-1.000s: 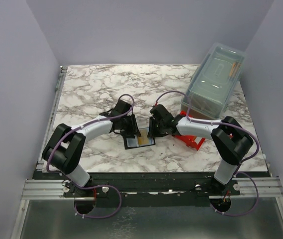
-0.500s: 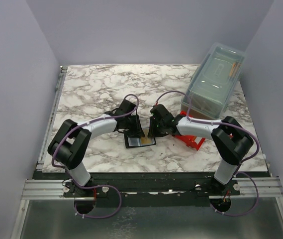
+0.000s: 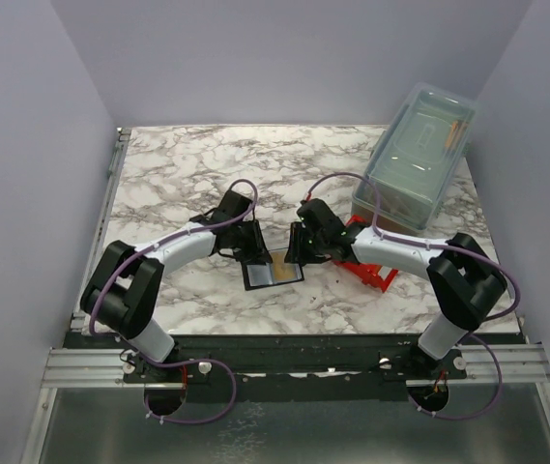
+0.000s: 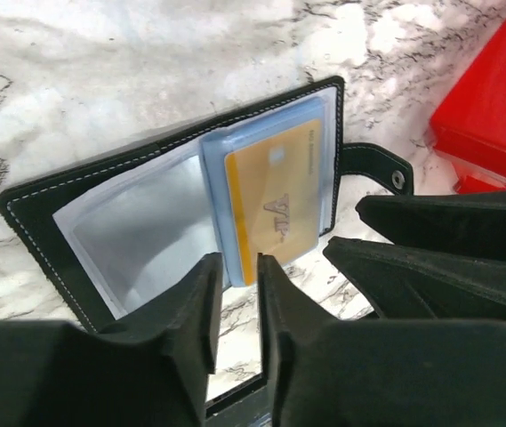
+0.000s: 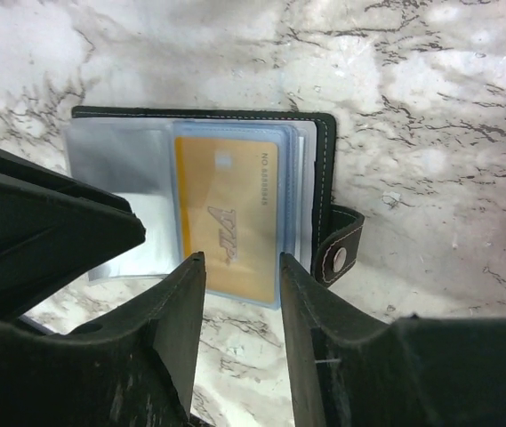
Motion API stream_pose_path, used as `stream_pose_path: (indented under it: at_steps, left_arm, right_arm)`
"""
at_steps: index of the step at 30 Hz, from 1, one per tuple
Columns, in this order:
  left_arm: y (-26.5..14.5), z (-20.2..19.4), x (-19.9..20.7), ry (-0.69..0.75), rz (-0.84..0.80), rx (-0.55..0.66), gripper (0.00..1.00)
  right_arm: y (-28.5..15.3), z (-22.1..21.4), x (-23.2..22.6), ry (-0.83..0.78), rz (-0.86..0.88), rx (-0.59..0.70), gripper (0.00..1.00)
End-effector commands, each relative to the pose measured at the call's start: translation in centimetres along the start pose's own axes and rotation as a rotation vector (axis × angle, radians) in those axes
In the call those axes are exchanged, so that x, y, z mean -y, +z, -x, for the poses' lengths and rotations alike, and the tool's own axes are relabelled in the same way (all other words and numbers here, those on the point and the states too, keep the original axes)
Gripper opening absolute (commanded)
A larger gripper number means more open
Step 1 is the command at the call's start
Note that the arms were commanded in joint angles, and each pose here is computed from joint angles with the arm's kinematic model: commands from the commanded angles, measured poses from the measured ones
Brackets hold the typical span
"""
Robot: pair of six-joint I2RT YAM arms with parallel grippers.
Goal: Put the credit cards into the card holder
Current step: Insert the credit card into the card holder.
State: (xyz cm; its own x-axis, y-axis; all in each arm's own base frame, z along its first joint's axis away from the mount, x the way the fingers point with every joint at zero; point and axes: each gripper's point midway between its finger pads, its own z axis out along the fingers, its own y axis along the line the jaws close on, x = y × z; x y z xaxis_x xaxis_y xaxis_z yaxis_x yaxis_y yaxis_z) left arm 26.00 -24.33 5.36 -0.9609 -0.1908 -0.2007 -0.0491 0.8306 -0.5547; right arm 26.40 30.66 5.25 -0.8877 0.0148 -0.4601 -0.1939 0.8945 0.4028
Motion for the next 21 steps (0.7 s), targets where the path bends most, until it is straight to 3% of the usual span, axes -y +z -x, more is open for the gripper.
stream_pose_path:
  at_steps: [1, 6, 21]
  left_arm:
    - [-0.9, 0.0, 2.0, 0.035, -0.071, -0.024, 0.22]
    - [0.0, -0.1, 2.3, 0.038, -0.089, -0.042, 0.1]
    - [3.0, -1.8, -1.8, -0.003, 0.008, -0.075, 0.06]
  right_arm:
    - [-0.7, -0.2, -0.1, 0.02, 0.022, -0.009, 0.41]
    - [-0.1, -0.4, 0.1, 0.036, 0.043, -0.025, 0.37]
    - [1.0, -1.2, 0.4, 0.059, 0.086, -0.06, 0.37]
